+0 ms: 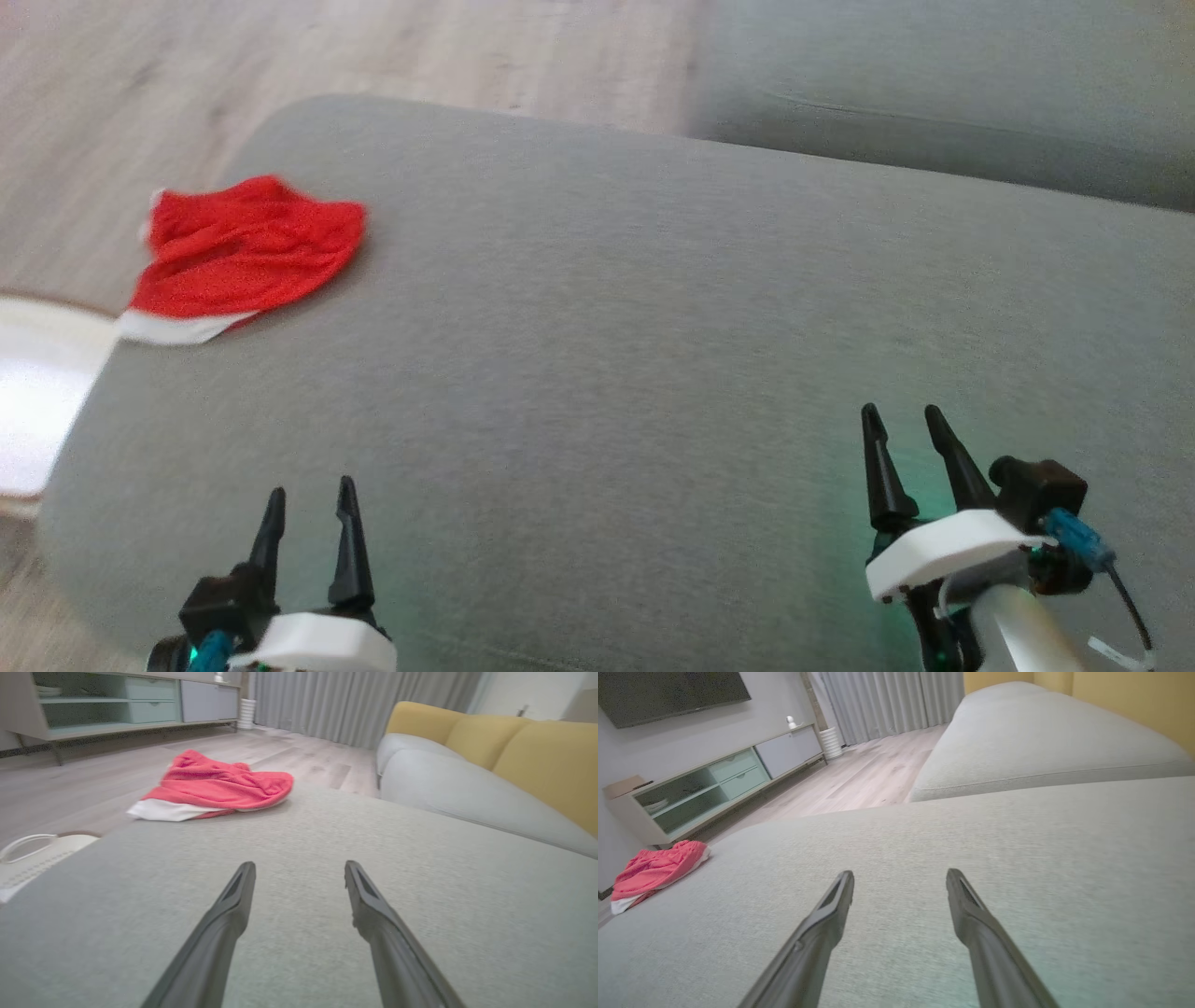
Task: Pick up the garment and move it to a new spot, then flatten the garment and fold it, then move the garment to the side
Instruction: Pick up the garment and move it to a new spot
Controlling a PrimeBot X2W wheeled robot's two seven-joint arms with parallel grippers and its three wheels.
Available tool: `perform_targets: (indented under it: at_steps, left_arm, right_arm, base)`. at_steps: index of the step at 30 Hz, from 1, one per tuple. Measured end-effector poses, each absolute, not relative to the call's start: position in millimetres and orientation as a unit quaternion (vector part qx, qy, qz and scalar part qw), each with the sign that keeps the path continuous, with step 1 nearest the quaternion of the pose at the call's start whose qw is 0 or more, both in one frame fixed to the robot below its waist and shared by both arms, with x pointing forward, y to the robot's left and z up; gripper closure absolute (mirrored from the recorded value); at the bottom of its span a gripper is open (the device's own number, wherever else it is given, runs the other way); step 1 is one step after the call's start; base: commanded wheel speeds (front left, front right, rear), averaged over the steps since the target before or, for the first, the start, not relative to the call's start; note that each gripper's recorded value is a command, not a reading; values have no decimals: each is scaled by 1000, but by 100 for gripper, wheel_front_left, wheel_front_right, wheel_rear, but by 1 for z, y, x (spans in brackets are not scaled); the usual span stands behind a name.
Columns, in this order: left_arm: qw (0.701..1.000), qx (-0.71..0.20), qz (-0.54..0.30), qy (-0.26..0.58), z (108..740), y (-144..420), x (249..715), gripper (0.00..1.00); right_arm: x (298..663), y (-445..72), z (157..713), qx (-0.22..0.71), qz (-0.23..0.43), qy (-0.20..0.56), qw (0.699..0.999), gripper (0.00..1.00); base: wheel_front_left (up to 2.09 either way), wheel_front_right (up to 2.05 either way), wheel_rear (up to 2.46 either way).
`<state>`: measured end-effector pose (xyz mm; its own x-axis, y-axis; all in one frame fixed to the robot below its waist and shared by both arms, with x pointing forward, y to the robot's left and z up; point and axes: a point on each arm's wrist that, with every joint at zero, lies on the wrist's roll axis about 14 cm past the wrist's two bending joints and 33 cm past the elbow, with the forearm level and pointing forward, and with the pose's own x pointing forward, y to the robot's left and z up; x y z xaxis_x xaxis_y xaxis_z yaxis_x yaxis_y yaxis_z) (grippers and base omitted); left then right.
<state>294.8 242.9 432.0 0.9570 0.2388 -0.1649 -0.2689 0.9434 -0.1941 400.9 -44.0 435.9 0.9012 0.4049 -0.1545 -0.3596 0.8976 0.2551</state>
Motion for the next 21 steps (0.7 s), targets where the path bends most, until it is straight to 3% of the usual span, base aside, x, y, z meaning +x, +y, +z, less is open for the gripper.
perform_targets:
  at_steps: [14, 21]
  left_arm:
    - [945, -108, 303, 58, 432, 329, 214, 0]
    - [941, -97, 320, 58, 436, 351, 221, 0]
  right_arm:
    - [394, 57, 427, 102, 334, 127, 928, 0]
    - [402, 66, 423, 99, 347, 127, 924, 0]
  base:
    - [0, 0, 0]
    - [0, 0, 0]
